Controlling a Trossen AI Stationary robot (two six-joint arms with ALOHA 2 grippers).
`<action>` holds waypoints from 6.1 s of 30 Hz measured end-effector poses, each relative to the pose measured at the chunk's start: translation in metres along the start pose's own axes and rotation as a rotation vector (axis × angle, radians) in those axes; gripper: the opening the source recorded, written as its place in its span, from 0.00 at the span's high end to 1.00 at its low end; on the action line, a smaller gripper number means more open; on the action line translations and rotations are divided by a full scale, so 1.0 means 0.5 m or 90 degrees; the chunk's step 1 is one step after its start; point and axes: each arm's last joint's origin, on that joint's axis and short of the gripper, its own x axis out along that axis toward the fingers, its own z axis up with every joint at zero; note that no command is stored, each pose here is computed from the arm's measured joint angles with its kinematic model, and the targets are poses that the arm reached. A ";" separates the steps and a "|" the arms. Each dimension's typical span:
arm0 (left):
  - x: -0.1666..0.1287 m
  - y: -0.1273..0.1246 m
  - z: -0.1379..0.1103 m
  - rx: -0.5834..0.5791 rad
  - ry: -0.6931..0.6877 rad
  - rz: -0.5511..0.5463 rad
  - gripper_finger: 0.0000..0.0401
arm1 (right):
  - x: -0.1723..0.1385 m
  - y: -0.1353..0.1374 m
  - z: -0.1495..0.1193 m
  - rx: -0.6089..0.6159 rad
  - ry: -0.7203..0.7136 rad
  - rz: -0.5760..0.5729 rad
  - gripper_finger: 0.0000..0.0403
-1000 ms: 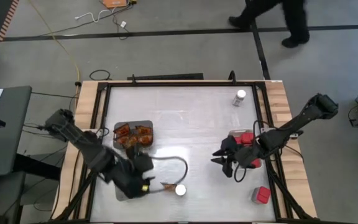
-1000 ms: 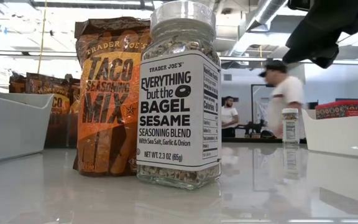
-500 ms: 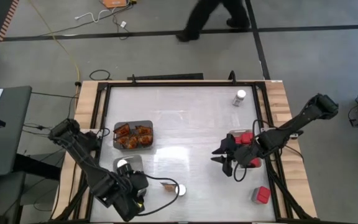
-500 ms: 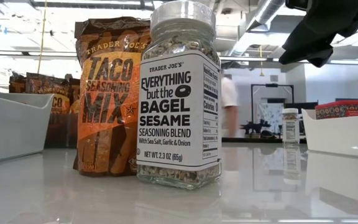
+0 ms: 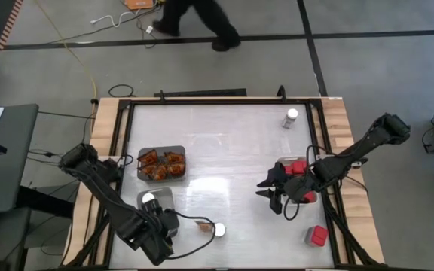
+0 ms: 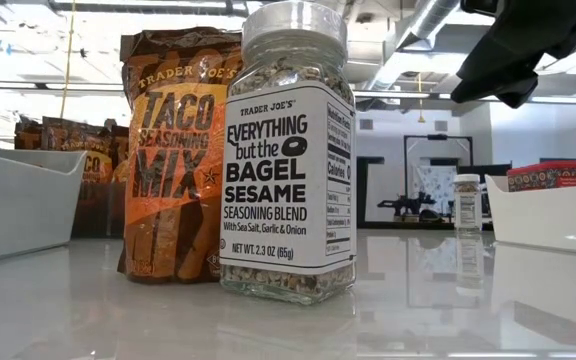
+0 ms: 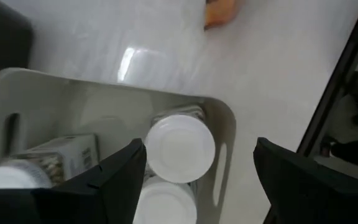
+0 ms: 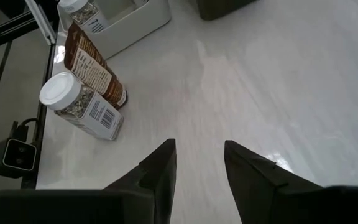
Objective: Sort spices by type
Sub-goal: Adjust the white spice bottle inside the gray bin
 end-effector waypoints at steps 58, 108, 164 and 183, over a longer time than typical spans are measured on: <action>0.032 0.017 0.005 0.046 0.052 -0.032 0.34 | 0.007 -0.019 0.009 0.010 0.003 -0.032 0.60; 0.019 0.122 0.031 0.095 0.045 0.031 0.51 | 0.007 -0.019 0.008 0.012 0.004 -0.033 0.60; -0.027 0.255 -0.002 -0.158 -0.050 -0.093 0.32 | 0.012 -0.031 0.017 0.038 -0.004 -0.051 0.60; -0.028 0.047 -0.048 -0.037 -0.016 -0.022 0.32 | 0.013 -0.031 0.017 0.024 -0.003 -0.052 0.60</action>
